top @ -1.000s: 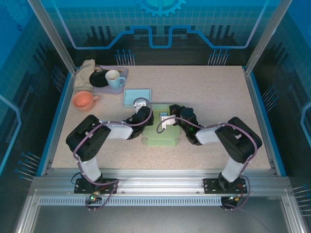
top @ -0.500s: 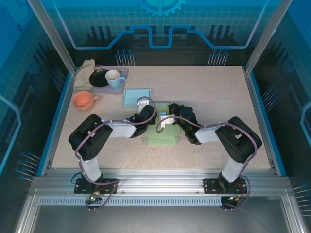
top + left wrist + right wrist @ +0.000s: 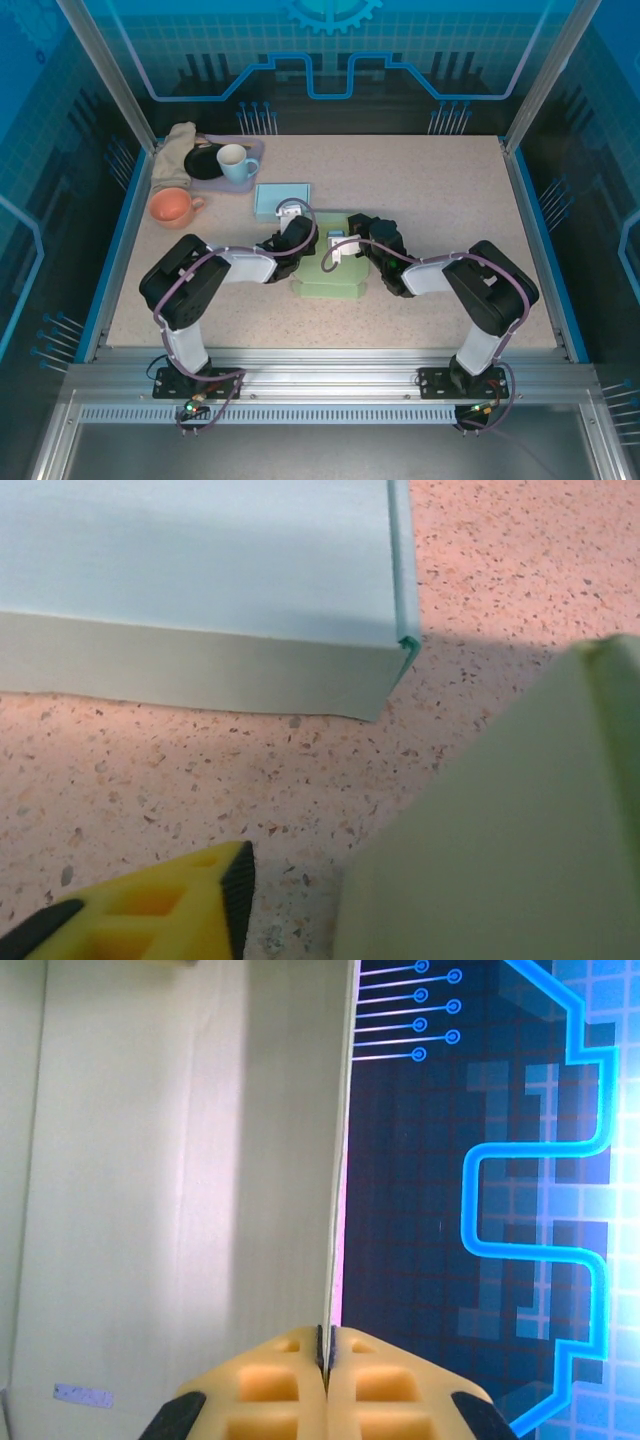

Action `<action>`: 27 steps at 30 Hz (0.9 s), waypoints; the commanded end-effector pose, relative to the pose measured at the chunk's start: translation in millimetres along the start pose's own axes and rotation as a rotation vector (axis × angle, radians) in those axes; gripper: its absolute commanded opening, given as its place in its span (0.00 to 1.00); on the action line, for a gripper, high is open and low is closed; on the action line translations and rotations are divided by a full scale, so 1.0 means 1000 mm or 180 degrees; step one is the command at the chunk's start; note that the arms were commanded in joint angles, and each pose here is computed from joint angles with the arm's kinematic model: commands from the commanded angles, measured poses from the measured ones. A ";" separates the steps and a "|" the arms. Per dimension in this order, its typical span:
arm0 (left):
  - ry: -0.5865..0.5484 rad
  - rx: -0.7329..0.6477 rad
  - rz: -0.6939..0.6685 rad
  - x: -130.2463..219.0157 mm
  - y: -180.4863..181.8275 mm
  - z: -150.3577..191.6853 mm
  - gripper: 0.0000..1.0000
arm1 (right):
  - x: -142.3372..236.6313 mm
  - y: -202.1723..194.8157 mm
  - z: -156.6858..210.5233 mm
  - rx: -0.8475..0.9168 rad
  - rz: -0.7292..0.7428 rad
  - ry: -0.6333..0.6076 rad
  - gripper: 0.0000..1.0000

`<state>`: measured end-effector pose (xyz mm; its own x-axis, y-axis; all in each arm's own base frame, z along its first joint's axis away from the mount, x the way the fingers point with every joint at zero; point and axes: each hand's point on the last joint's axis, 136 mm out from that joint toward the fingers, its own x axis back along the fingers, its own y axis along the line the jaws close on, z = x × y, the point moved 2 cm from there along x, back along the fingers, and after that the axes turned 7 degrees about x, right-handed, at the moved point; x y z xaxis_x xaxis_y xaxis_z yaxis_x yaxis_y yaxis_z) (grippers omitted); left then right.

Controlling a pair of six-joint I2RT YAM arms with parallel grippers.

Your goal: Fold the paper box

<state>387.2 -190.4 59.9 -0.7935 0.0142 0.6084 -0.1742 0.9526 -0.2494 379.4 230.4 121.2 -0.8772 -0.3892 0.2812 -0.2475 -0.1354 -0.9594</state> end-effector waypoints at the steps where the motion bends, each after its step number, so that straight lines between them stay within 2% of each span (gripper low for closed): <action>1: -0.0100 0.0025 0.0175 0.008 0.003 -0.012 0.54 | -0.004 0.013 0.014 -0.0061 -0.0124 0.0209 0.00; 5: -0.0115 -0.0045 0.0461 0.023 -0.010 -0.010 0.64 | -0.003 0.013 0.014 -0.0084 -0.0126 0.0210 0.00; 12: -0.0112 -0.0173 0.0877 0.046 -0.036 -0.009 0.68 | -0.003 0.014 0.014 -0.0087 -0.0144 0.0210 0.00; 21: -0.0169 -0.0399 0.0596 0.028 -0.024 -0.006 0.65 | 0.000 0.010 0.013 -0.0111 -0.0124 0.0171 0.00; 27: -0.0162 -0.0474 0.0744 0.017 -0.019 -0.008 0.62 | 0.001 0.012 0.010 -0.0124 -0.0169 0.0115 0.00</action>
<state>373.2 -205.0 74.5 -0.8154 0.1871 0.5478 0.0499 0.9655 -0.2556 381.2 225.5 117.6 -0.8858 -0.3603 0.2926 -0.2638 -0.1279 -0.9561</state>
